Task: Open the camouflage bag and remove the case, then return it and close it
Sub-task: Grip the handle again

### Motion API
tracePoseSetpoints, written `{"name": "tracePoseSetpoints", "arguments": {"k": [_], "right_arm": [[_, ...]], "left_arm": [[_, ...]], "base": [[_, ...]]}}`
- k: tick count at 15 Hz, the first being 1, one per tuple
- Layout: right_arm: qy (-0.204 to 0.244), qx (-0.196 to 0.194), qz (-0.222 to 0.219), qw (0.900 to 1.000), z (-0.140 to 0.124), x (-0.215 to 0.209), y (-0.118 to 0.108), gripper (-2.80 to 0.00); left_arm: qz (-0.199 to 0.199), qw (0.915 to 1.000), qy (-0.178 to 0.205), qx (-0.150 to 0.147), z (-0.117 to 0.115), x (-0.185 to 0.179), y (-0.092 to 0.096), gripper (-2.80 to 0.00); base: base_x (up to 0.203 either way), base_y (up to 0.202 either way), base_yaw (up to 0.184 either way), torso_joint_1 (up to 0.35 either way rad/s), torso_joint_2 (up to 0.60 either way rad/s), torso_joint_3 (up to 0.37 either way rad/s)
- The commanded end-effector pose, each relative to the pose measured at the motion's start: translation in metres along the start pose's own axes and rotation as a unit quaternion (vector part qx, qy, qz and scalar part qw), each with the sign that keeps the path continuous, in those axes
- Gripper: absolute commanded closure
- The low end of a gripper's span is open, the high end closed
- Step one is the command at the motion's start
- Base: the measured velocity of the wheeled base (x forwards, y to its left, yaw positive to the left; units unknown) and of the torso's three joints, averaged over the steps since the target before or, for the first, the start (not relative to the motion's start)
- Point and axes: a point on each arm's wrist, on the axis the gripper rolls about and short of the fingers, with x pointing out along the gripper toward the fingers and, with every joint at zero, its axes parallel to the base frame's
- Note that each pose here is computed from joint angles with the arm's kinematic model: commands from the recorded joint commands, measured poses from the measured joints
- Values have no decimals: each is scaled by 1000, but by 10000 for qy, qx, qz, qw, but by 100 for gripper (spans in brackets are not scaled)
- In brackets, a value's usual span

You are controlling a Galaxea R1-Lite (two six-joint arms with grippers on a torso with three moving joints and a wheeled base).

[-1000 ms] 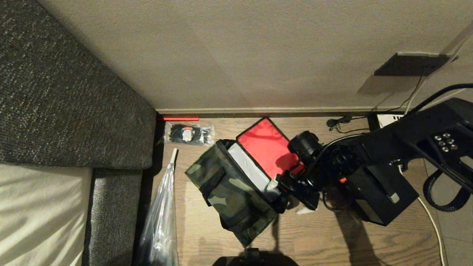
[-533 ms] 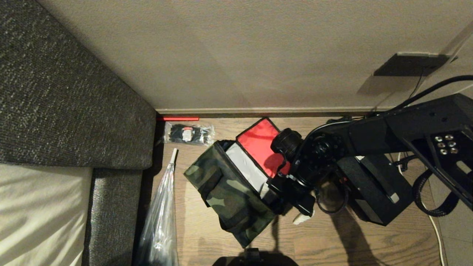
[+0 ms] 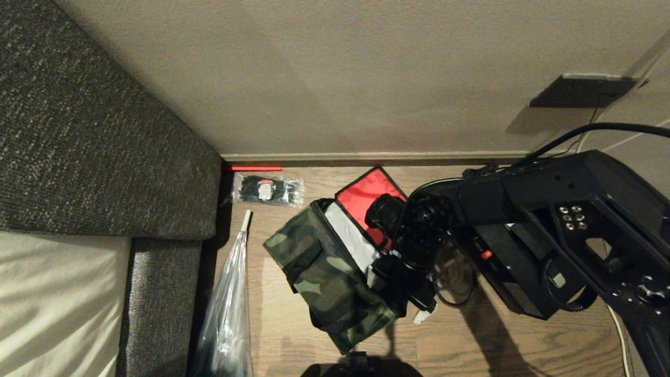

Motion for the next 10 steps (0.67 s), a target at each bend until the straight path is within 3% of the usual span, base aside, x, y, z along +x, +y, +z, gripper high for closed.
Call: {"name": "tracePoseSetpoints", "arguments": {"k": [1,2,5,10], "right_arm": [[25,316,37,9995,3,-7,7,-280],[30,537,93,9985,7,-15,6,-280],[97,606,208,9979,10,-35,1,-280],[106,671,-247,9974,11,-13,-1,-280]], "left_arm": [[5,10000,-3,-3,0,0,0,0],[5,10000,1,-3,-1,0,0,0],[6,10000,-3,-3,0,0,0,0],[5,10000,-3,-3,0,0,0,0]], "base": [[0,0,0,0,0,0],[0,0,0,0,0,0],[0,0,0,0,0,0],[0,0,0,0,0,0]]}}
